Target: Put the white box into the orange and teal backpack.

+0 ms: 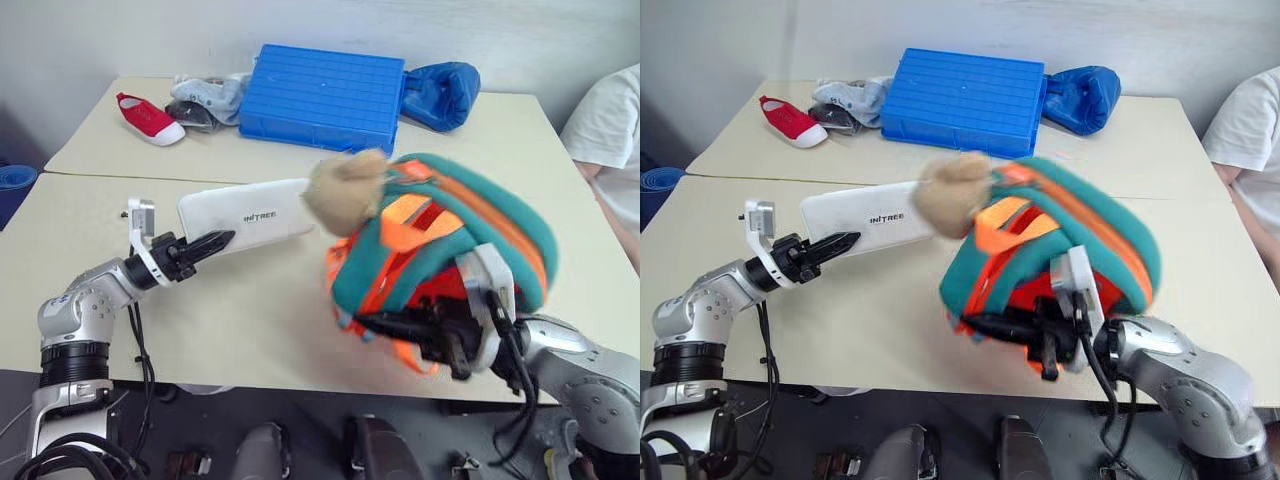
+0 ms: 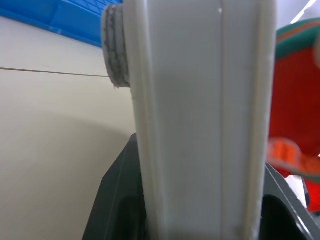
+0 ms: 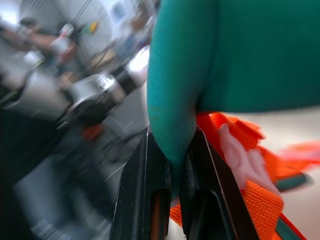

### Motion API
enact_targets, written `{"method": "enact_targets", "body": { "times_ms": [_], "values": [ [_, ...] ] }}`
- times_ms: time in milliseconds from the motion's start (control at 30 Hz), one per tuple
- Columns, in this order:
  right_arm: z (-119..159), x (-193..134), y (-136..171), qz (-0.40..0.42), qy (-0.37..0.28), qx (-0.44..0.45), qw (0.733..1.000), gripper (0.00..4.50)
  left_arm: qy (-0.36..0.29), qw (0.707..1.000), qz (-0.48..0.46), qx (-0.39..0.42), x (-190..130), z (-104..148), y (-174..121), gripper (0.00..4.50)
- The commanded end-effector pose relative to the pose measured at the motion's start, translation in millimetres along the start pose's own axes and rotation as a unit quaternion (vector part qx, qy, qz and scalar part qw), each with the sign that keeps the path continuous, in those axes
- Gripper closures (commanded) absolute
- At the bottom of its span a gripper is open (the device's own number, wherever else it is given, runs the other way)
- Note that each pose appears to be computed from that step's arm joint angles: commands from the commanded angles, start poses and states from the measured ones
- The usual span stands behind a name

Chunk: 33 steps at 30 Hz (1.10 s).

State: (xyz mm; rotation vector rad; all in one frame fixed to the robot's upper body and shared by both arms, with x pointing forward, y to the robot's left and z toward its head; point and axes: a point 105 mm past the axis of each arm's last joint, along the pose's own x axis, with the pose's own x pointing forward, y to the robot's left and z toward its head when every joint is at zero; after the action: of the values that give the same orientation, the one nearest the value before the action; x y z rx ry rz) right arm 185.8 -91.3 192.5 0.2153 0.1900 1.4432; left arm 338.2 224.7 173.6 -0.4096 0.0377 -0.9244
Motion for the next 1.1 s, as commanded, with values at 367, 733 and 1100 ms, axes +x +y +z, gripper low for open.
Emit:
{"method": "enact_targets", "body": {
  "times_ms": [367,733,1100],
  "values": [
    [4.3,-44.5,-14.7,-0.068,0.037,-0.009,0.997,4.46,-0.086,0.988,-0.102,0.083,-15.8,69.2,-78.2,2.98],
    [-1.3,-72.4,-31.7,-0.117,0.048,-0.004,0.992,4.46,0.046,0.938,-0.269,0.213,33.0,27.6,-118.0,2.98],
    [-11.7,-71.6,-33.6,-0.116,0.051,-0.001,0.992,4.46,0.138,0.874,-0.315,0.344,55.3,20.4,-102.0,2.98]
  ]
}}
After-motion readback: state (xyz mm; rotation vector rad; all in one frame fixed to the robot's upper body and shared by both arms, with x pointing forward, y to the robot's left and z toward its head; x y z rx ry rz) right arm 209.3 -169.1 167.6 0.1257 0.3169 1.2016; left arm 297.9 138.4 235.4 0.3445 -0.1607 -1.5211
